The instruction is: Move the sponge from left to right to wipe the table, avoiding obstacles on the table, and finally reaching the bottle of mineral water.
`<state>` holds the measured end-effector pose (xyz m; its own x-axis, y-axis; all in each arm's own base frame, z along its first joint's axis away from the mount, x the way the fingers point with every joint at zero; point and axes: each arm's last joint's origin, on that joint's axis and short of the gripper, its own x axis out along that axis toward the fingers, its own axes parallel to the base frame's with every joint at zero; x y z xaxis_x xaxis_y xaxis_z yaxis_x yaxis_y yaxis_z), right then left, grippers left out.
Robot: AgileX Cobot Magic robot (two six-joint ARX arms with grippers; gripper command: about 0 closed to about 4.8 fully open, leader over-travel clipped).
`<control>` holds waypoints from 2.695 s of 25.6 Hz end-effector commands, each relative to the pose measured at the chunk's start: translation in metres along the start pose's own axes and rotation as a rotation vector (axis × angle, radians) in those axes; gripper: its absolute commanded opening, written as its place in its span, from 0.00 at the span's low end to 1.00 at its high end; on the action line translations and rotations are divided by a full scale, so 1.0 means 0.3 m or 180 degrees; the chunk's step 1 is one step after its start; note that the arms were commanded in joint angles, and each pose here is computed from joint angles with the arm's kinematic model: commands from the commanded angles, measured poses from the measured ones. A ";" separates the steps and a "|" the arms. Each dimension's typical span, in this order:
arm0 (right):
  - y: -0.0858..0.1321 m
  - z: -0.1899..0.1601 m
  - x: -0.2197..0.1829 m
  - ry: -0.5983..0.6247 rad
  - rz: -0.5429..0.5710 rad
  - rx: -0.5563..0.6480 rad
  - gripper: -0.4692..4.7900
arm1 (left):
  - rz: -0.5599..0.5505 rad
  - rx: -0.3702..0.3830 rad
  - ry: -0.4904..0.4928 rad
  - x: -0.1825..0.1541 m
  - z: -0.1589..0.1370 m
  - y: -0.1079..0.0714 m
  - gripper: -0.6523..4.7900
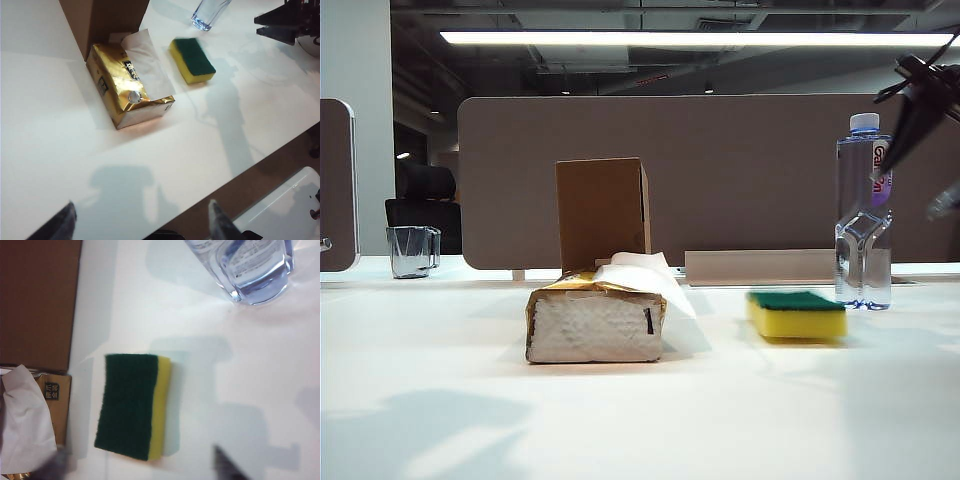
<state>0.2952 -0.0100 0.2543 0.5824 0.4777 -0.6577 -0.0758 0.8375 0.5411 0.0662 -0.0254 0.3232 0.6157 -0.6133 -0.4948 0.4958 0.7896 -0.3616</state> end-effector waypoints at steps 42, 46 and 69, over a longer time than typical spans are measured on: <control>0.174 -0.188 -0.389 -0.1590 -0.0573 -0.1070 0.07 | 0.1930 0.1063 -0.0836 -0.049 0.082 0.028 0.11; 0.173 -0.191 -0.387 -0.1596 -0.0575 -0.1095 0.07 | 0.2068 0.1129 -0.0924 -0.067 0.070 0.024 0.11; 0.135 -0.250 -0.386 -0.1611 -0.0809 -0.1328 0.07 | 0.2403 0.0929 -0.1123 -0.082 0.026 0.032 0.11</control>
<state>0.1670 -0.0120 0.3109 0.9079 0.1548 -0.3896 -0.1255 0.9871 0.0995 0.0616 -0.0025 0.3349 0.9619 0.0790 -0.2619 -0.0162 0.9721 0.2339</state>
